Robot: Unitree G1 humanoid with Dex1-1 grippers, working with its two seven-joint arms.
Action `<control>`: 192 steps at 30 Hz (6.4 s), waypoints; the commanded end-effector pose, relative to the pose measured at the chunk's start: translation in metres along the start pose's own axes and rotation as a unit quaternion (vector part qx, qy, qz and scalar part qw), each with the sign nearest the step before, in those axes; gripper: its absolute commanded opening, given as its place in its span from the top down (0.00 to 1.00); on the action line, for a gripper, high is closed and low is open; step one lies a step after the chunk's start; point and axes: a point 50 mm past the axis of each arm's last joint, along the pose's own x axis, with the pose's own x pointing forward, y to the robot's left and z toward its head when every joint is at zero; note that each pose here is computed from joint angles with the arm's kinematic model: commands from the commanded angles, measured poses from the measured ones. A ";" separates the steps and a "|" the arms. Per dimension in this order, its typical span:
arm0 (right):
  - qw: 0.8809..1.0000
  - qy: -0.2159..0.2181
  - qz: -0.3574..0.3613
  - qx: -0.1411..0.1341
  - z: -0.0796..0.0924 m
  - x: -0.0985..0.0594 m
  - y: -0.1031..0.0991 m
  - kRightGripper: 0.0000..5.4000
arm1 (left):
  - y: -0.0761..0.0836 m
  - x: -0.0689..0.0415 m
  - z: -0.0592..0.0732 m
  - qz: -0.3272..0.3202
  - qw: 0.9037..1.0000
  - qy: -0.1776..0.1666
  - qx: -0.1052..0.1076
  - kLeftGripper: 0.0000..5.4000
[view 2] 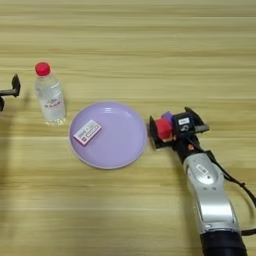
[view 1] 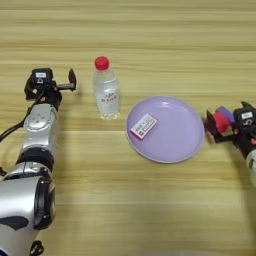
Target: Move the objects on the table
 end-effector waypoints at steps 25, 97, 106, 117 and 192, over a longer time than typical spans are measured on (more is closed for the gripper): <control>0.998 0.061 0.017 0.003 -0.019 0.001 0.005 0.00 | -0.003 0.004 0.007 -0.003 1.000 -0.014 0.007 0.00; 0.979 -0.009 0.202 0.033 0.026 -0.001 0.078 0.57 | -0.016 -0.004 -0.013 -0.029 0.998 0.036 0.040 0.00; 0.975 0.013 0.220 0.033 0.016 -0.002 0.085 0.57 | -0.016 -0.003 -0.013 -0.029 0.998 0.036 0.040 0.00; 0.974 0.026 0.223 0.034 0.012 -0.001 0.085 0.50 | -0.017 -0.003 -0.013 -0.029 0.998 0.035 0.040 0.00; 0.994 -0.020 -0.099 0.049 -0.002 0.054 -0.034 0.01 | -0.164 -0.122 0.115 -0.419 0.891 -0.171 -0.018 0.00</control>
